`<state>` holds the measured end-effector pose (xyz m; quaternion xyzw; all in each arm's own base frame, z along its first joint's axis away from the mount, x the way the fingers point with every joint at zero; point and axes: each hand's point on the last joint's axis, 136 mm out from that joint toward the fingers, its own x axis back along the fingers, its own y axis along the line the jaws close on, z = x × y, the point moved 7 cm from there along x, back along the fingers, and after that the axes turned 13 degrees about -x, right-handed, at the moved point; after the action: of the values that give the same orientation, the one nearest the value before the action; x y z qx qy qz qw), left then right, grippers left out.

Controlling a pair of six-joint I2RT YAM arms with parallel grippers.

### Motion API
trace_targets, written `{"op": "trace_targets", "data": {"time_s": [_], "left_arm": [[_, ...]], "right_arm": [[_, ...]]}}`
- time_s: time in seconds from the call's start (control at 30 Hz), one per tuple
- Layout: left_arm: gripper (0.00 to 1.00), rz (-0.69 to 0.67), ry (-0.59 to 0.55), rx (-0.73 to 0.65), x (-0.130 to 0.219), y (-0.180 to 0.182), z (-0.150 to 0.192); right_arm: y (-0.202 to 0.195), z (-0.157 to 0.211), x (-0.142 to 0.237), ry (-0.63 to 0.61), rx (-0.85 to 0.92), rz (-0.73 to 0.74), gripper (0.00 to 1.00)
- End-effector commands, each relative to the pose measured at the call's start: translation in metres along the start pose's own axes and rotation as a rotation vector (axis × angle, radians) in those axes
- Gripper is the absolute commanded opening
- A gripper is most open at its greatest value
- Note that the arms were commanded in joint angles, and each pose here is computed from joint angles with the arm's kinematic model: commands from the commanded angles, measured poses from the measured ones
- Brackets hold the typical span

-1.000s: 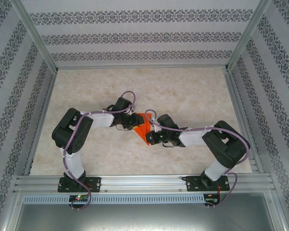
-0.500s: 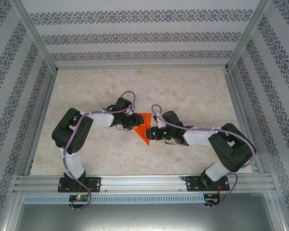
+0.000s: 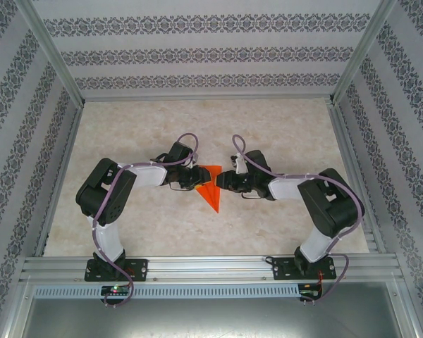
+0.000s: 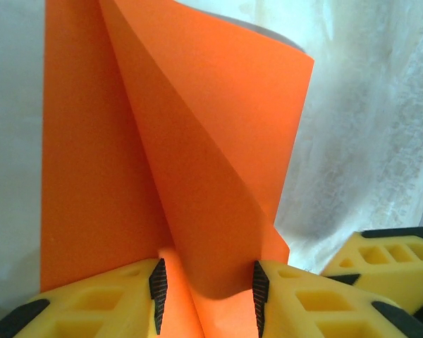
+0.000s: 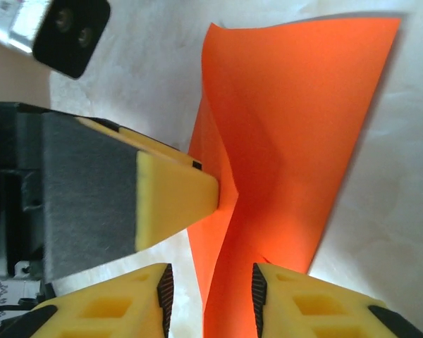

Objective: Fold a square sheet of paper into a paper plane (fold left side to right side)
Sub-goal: Fourth fold the wing at the center of the table.

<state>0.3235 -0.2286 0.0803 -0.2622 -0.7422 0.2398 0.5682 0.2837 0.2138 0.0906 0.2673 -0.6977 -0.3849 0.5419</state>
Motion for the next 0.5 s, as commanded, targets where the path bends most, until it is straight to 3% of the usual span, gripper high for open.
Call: {"op": "trace_targets", "data": {"time_s": [0.0, 0.47], "left_arm": [[0.41, -0.033, 0.019, -0.012, -0.005, 0.002, 0.005], [0.41, -0.029, 0.022, -0.012, -0.006, 0.002, 0.005]], "right_arm": [[0.007, -0.010, -0.007, 0.007, -0.028, -0.049, 0.35], [-0.002, -0.015, -0.020, 0.027, -0.084, -0.039, 0.27]]}}
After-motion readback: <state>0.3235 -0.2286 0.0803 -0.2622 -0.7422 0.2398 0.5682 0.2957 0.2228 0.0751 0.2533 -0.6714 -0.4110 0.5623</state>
